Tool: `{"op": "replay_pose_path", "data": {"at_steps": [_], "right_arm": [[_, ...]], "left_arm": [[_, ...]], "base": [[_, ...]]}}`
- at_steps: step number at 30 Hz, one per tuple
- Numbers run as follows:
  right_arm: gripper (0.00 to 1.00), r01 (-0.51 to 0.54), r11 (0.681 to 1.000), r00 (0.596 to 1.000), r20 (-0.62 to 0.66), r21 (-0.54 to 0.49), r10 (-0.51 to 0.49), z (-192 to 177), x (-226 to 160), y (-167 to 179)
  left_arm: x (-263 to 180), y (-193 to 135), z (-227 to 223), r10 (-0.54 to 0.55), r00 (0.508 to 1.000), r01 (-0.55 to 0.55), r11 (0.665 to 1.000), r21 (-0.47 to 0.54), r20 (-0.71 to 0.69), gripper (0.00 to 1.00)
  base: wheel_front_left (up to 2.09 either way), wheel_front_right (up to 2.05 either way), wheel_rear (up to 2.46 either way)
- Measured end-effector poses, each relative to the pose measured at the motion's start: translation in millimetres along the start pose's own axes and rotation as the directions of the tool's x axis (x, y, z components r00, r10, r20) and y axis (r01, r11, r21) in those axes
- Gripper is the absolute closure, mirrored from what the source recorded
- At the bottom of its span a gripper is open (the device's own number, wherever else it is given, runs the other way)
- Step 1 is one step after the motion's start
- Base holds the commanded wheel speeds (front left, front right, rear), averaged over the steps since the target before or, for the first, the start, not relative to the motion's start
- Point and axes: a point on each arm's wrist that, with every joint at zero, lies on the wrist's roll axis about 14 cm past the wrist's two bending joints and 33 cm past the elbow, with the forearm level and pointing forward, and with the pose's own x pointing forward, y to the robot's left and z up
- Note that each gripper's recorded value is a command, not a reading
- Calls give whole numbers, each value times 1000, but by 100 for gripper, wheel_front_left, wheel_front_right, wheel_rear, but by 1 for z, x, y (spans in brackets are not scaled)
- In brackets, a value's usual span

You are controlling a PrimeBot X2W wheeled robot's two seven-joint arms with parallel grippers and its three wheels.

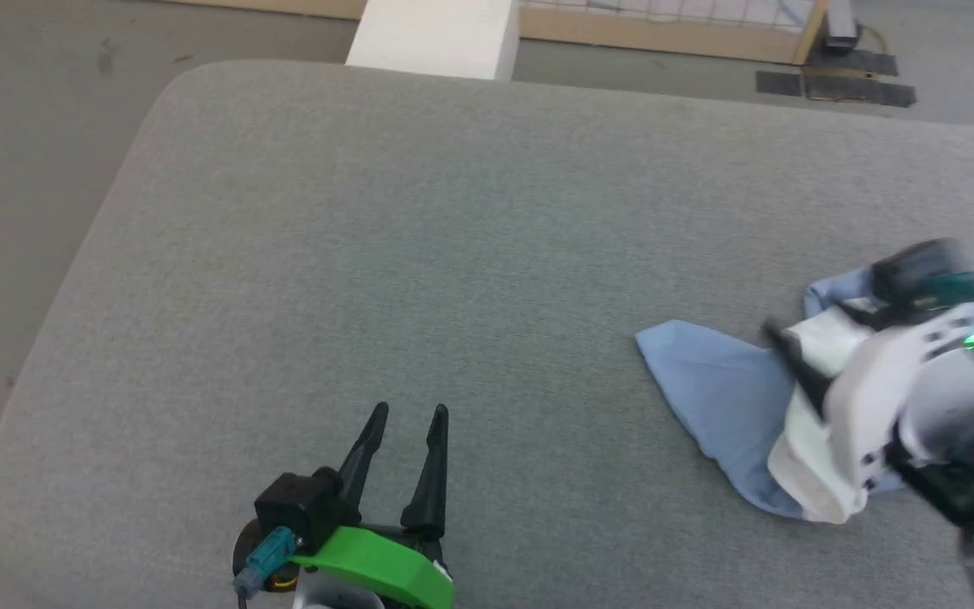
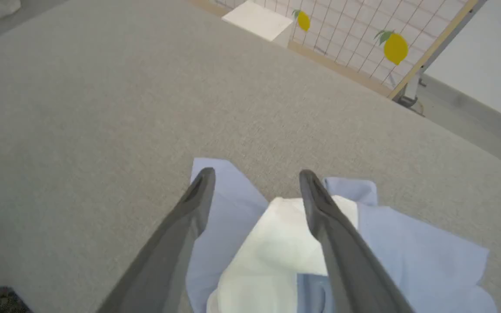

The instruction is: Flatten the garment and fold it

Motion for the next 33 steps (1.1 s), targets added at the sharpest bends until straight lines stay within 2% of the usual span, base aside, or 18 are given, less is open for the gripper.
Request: {"op": "replay_pose_path", "data": {"at_steps": [4, 8, 14, 15, 16, 19, 24, 28, 30, 33], "right_arm": [[0, -94, 994, 967, -244, -54, 78, -45, 25, 23], [0, -147, 984, 920, -378, -97, 100, -68, 46, 35], [0, -156, 982, 848, -524, -109, 77, -110, 66, 33], [55, -153, 983, 843, -533, -98, 78, -115, 70, 32], [100, -150, 984, 843, -533, -93, 78, -117, 72, 31], [100, -139, 986, 864, -498, -89, 77, -110, 84, 28], [100, -117, 993, 930, -355, -36, 96, -79, 97, 29], [100, -126, 991, 985, -121, -37, 121, -4, 102, 38], [100, -151, 987, 989, -17, -57, 150, 32, 100, 50], [100, -221, 970, 969, 93, -100, 230, 72, 93, 84]], "left_arm": [[-4, 5, -2, 22, 1000, -22, 1000, -7, -7, 0], [-6, 11, -3, 47, 999, -47, 999, -16, -11, 0], [-7, 18, -5, 76, 997, -77, 997, -16, -20, 0], [-7, 19, -5, 81, 997, -81, 997, -14, -22, 0], [-6, 20, -5, 85, 996, -85, 996, -13, -22, 0], [-5, 25, -5, 103, 994, -103, 995, -12, -23, 0], [-5, 28, -3, 114, 993, -114, 993, -11, -15, 0], [-6, 26, 3, 106, 994, -106, 994, -10, 3, 0], [-7, 24, 6, 102, 995, -102, 995, -10, 12, 0], [-8, 22, 10, 94, 995, -94, 995, -10, 23, 0]], "base": [[0, 0, 0], [0, 0, 0], [0, 0, 0], [0, 0, 0], [0, 0, 0], [0, 0, 0], [0, 0, 0], [0, 0, 0], [0, 0, 0], [0, 0, 0]]}}
